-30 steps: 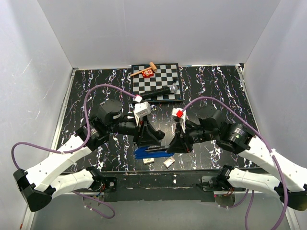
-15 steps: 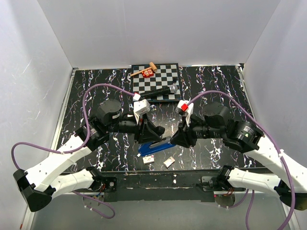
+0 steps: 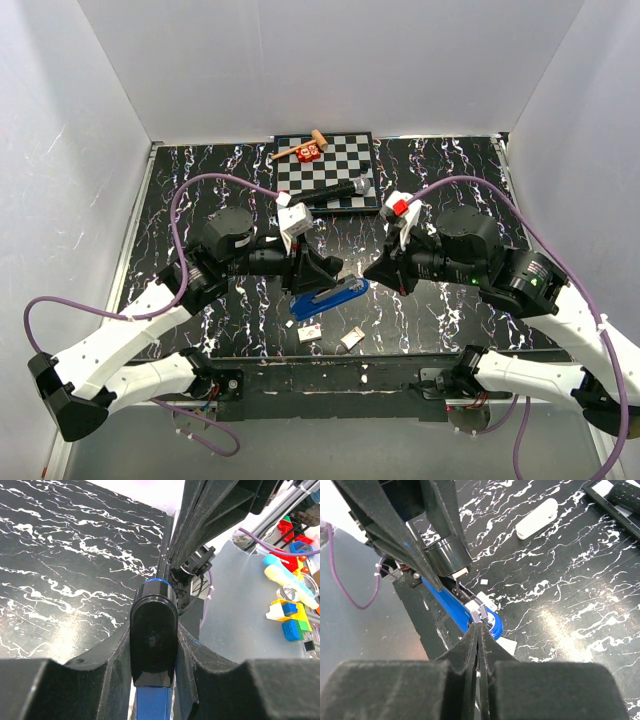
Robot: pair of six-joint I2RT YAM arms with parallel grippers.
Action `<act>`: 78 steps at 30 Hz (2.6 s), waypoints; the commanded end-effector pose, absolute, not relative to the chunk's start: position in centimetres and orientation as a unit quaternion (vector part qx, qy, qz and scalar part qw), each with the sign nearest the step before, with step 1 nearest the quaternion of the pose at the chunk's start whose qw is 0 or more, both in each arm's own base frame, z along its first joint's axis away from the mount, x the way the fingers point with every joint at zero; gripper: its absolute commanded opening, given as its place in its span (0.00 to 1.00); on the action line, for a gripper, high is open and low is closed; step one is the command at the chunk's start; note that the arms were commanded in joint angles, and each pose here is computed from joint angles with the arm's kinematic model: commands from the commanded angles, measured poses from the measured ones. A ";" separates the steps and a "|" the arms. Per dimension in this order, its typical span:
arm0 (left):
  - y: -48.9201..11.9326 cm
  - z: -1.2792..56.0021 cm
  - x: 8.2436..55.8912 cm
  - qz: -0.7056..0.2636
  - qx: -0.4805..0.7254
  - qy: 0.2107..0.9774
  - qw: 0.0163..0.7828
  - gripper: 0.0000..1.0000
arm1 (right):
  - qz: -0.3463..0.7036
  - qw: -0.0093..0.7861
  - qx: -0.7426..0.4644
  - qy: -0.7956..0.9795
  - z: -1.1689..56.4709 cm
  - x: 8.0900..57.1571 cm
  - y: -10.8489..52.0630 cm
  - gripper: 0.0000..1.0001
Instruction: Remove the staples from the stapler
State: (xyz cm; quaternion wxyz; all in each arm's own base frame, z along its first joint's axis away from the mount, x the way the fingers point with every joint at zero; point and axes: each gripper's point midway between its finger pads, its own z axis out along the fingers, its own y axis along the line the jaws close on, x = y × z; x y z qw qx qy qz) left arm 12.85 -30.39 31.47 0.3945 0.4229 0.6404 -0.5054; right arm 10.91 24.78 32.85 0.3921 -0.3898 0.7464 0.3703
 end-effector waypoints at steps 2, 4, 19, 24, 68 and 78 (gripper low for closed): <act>-30.5 34.4 14.2 -0.500 0.405 0.623 0.444 0.00 | 0.359 0.439 -0.330 0.754 35.0 13.6 25.4 0.01; -30.5 34.4 14.4 -0.498 0.401 0.627 0.446 0.00 | 0.361 0.444 -0.323 0.754 34.9 14.0 25.8 0.01; -31.2 34.3 16.3 -0.485 0.370 0.651 0.452 0.00 | 0.344 0.446 -0.274 0.779 33.0 17.0 28.1 0.01; -31.2 34.2 16.8 -0.482 0.357 0.655 0.459 0.00 | 0.342 0.438 -0.262 0.789 31.9 17.4 28.6 0.01; -28.9 35.4 26.7 -0.396 0.108 0.690 0.596 0.00 | 0.367 0.397 -0.179 0.822 20.5 19.7 32.5 0.01; -28.7 34.0 29.1 -0.364 0.059 0.708 0.603 0.00 | 0.395 0.384 -0.185 0.813 19.9 19.6 34.3 0.01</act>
